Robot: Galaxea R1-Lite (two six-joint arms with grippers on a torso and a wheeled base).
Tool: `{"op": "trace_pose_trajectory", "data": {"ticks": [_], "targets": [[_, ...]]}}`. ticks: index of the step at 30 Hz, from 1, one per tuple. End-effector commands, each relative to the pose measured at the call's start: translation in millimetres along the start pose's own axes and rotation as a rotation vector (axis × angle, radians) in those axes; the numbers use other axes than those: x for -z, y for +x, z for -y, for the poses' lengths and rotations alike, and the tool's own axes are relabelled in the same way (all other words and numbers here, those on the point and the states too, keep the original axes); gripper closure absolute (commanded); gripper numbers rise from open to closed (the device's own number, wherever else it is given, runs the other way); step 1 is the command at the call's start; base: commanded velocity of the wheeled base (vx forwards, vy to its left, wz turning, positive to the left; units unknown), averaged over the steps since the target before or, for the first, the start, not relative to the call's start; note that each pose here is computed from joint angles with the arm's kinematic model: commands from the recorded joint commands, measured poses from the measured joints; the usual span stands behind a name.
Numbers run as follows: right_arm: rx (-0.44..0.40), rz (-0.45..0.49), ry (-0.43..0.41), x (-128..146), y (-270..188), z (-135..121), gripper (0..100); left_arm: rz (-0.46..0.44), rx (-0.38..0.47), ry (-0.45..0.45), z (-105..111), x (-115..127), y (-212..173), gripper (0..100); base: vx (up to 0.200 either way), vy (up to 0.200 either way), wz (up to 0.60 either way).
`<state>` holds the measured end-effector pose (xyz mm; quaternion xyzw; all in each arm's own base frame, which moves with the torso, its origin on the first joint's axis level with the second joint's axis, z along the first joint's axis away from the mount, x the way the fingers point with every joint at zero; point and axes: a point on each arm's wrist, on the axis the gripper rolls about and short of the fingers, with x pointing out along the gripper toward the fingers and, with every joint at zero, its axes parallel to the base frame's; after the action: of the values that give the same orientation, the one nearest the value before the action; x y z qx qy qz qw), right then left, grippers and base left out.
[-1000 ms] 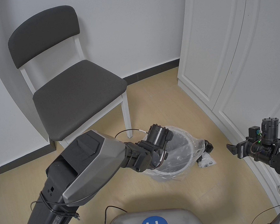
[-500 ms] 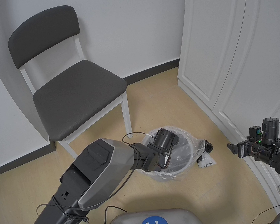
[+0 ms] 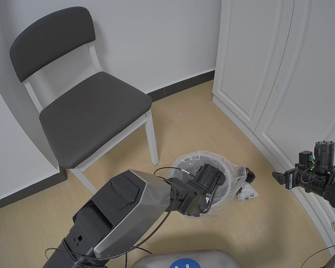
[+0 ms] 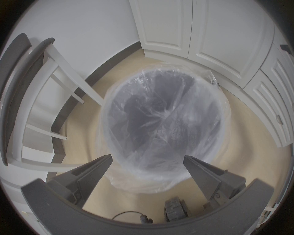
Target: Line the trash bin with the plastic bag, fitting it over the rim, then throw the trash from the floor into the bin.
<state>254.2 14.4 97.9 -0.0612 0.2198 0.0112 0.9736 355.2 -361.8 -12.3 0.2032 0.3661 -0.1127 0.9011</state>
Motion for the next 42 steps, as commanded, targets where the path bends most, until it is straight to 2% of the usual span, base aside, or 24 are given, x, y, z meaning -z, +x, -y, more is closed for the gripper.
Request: {"op": "trace_pose_trajectory", "data": {"ticks": [1,16,20,22,24,27,30,31,34,42], "targets": [[-0.001,-0.003,0.000,1,0,0,0,-0.022,0.016,0.011,7,6,-19,0,0.000,0.000,0.00],[-0.001,-0.011,-0.017,3,-2,2,0,-0.082,0.044,0.074,24,34,-35,0,0.000,0.000,0.00],[-0.002,-0.005,-0.017,2,-3,2,0,-0.018,0.059,0.016,17,14,-54,0,0.000,0.000,0.00],[-0.002,-0.003,-0.017,2,-3,2,0,0.041,0.057,-0.025,9,-5,-57,0,0.000,0.000,0.00],[-0.002,-0.005,-0.017,2,-2,2,0,0.083,0.048,-0.070,2,-21,-53,0,0.000,0.000,0.00],[-0.005,-0.003,-0.018,2,-2,1,0,0.097,0.044,-0.081,6,-25,-40,0,0.000,0.000,0.00],[-0.003,-0.002,-0.017,2,-3,1,0,0.096,0.026,-0.030,12,-21,-16,0,0.000,0.000,0.00],[-0.002,0.000,-0.017,1,-3,2,0,0.080,0.005,-0.005,13,-13,-4,0,0.000,0.000,0.00],[0.000,0.001,-0.014,1,-3,2,0,0.092,-0.003,0.038,12,-10,6,0,0.000,0.000,0.00],[0.000,-0.003,-0.015,2,-1,2,0,0.140,-0.028,0.029,-1,-11,27,0,0.000,0.000,0.00]]}}
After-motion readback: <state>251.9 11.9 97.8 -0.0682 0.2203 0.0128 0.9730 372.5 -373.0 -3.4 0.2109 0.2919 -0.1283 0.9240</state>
